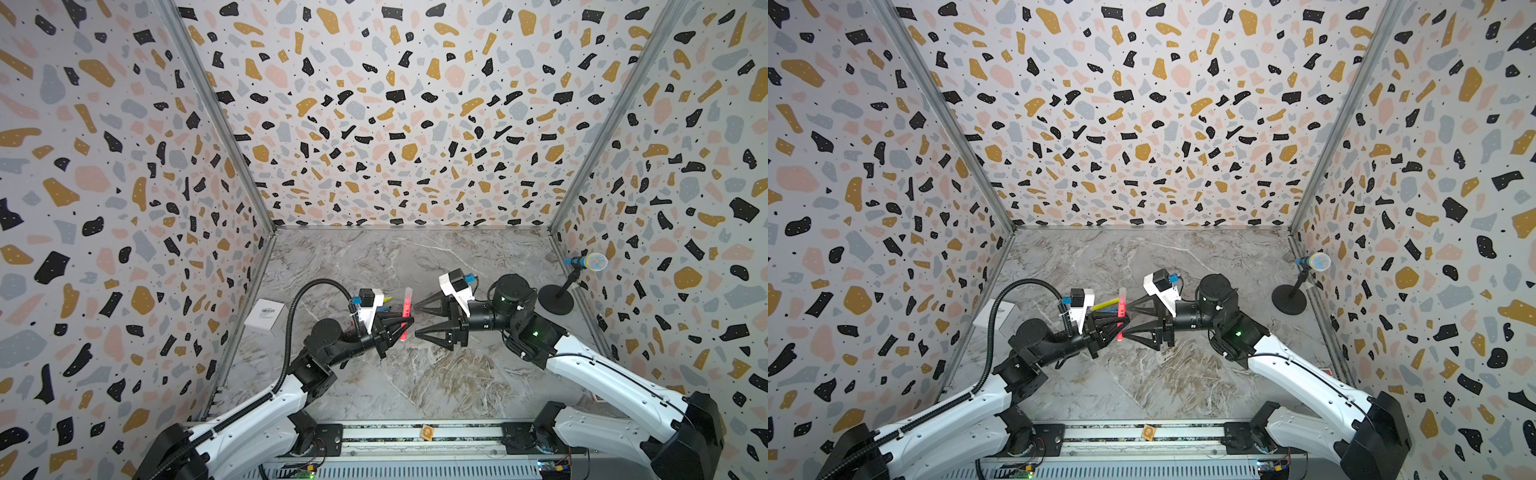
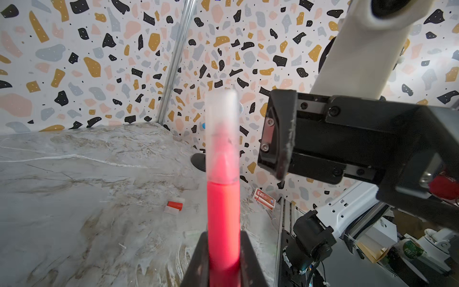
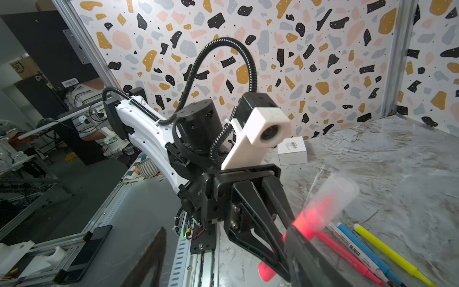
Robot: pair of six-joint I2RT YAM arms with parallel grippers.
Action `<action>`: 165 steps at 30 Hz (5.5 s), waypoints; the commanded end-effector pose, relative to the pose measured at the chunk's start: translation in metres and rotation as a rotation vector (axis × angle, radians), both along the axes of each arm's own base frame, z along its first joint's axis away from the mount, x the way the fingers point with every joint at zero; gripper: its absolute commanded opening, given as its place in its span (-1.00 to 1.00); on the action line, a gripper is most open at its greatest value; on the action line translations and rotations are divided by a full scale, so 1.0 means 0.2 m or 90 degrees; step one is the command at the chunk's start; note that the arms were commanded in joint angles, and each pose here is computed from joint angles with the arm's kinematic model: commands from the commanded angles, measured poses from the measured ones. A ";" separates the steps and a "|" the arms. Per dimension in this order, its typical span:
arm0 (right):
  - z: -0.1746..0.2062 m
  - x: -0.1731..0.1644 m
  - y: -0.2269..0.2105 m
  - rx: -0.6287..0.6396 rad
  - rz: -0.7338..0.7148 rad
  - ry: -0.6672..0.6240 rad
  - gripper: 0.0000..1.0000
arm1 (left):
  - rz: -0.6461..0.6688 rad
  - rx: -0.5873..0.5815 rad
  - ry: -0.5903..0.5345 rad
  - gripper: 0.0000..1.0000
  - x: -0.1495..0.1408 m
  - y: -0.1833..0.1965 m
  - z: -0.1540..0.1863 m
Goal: Insert pens into pen caps
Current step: Put on the pen cap to the pen.
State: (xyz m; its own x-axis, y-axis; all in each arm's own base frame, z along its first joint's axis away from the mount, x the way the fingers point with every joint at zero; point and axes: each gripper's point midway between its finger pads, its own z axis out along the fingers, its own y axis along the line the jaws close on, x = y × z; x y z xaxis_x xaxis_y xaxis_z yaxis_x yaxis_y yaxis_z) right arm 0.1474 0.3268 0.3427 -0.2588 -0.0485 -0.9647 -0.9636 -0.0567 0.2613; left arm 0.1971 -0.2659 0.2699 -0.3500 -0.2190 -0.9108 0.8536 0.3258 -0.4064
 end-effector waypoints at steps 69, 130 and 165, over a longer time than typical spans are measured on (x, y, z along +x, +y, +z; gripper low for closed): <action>0.12 0.13 0.10 0.029 0.053 0.075 -0.61 | -0.029 -0.092 -0.048 -1.00 -0.10 -0.10 0.20; -0.79 -0.35 0.06 -0.218 0.057 0.118 -1.00 | 0.043 -0.298 -0.146 -1.00 -0.03 0.19 0.80; -1.13 -0.58 -0.04 -0.332 0.167 0.147 -1.00 | 0.007 -0.358 -0.195 -1.00 -0.07 0.32 0.97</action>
State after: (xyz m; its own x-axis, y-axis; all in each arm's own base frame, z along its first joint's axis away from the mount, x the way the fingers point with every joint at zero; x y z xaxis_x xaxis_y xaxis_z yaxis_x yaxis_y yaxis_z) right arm 0.1540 0.3543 0.3018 -0.2134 0.0605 -0.9751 -0.9630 0.1550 0.2204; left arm 0.1535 -0.2795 0.2704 -0.4812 -0.0934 -0.8716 0.8742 0.0227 -0.4850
